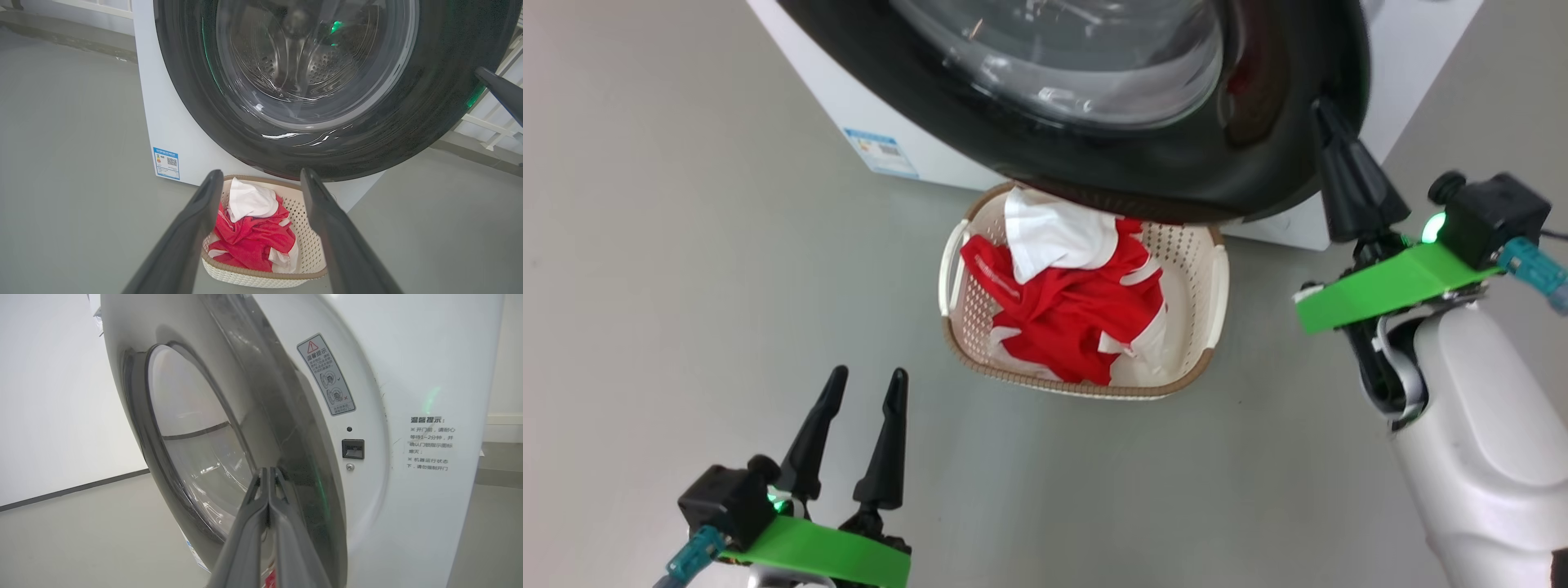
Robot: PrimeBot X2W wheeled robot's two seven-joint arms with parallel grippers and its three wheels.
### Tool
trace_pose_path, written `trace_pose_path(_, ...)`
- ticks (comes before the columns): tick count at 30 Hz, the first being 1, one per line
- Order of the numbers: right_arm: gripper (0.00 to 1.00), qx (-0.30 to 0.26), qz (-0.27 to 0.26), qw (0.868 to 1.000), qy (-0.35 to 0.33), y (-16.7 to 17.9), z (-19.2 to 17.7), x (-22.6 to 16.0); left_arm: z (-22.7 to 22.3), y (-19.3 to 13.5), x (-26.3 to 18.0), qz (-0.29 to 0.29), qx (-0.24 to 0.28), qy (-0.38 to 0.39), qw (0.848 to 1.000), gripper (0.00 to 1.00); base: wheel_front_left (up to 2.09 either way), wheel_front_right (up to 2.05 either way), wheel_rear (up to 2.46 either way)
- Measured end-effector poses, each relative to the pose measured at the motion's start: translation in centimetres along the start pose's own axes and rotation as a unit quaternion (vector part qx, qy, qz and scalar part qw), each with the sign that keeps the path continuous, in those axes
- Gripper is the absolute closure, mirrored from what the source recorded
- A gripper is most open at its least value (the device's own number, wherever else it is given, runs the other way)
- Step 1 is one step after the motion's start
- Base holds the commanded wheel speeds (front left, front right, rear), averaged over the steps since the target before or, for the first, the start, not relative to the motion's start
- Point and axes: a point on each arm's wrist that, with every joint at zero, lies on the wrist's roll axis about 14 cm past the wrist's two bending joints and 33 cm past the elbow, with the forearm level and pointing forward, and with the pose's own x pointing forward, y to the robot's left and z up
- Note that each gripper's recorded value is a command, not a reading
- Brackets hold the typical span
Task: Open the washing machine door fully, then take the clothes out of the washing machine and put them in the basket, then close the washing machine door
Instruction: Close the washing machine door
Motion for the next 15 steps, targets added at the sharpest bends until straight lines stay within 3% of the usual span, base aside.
trace_pose_path(15, 1.00, 0.014, -0.012, 0.999, -0.039, -2.8, 0.1, 5.5, -1.0, 0.3, 2.7, 0.006, 0.000, 0.013, 1.000, 0.00, 0.00, 0.00, 0.00)
